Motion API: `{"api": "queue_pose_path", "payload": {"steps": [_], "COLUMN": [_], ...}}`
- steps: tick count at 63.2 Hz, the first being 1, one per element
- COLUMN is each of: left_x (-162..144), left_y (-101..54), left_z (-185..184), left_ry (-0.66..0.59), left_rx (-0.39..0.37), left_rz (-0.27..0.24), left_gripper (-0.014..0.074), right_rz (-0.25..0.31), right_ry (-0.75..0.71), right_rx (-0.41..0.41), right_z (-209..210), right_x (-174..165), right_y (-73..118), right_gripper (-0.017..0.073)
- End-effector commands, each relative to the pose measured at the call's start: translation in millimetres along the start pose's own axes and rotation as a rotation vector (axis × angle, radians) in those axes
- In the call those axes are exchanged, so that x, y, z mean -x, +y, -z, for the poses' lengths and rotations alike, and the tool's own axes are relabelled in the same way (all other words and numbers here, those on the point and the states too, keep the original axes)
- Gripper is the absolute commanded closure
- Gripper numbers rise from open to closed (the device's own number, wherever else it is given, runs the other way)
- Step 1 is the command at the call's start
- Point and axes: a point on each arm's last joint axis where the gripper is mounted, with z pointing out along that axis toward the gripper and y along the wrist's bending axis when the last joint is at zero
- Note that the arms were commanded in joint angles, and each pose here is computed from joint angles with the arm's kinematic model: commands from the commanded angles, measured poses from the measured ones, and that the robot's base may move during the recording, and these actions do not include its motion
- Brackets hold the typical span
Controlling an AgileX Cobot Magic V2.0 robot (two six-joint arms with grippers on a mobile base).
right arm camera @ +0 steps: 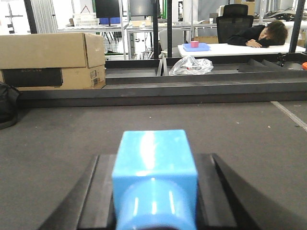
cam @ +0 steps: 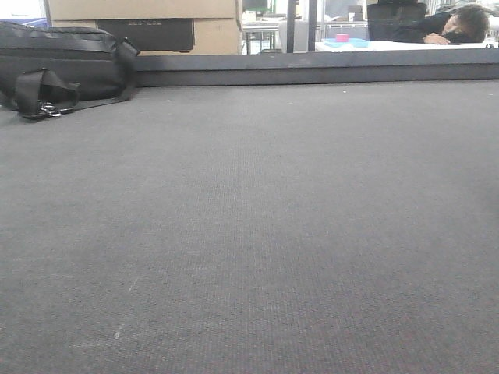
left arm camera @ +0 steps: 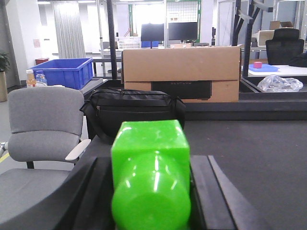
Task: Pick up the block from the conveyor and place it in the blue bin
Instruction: 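Lift both held blocks up off the conveyor belt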
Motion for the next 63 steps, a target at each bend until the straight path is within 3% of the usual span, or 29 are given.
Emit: {"api": "queue_pose_path", "payload": {"steps": [1, 5, 15, 36, 63], "left_x": [1, 1, 2, 1, 1], "left_y": [-1.2, -2.4, -4.3, -4.3, -4.3], "left_z": [2, 2, 3, 3, 3], "left_ry": [-0.012, -0.017, -0.020, -0.012, -0.012], "left_rx": [-0.018, -0.037, -0.067, -0.068, -0.068], "left_rz": [0.010, 0.012, 0.014, 0.014, 0.014], "left_gripper": [0.0705, 0.0705, 0.0705, 0.0705, 0.0705], "right_rz": [0.055, 0.081, 0.080, 0.089, 0.090], "right_ry": [-0.050, -0.054, -0.043, -0.157, -0.130], "right_rx": [-0.010, -0.011, -0.006, 0.013, 0.017], "right_z": [1, 1, 3, 52, 54], "right_x": [4, 5, 3, 5, 2], "right_y": [-0.7, -0.7, -0.3, 3.8, 4.2], "right_gripper": [0.0721, 0.0721, 0.0721, 0.0721, 0.0721]}}
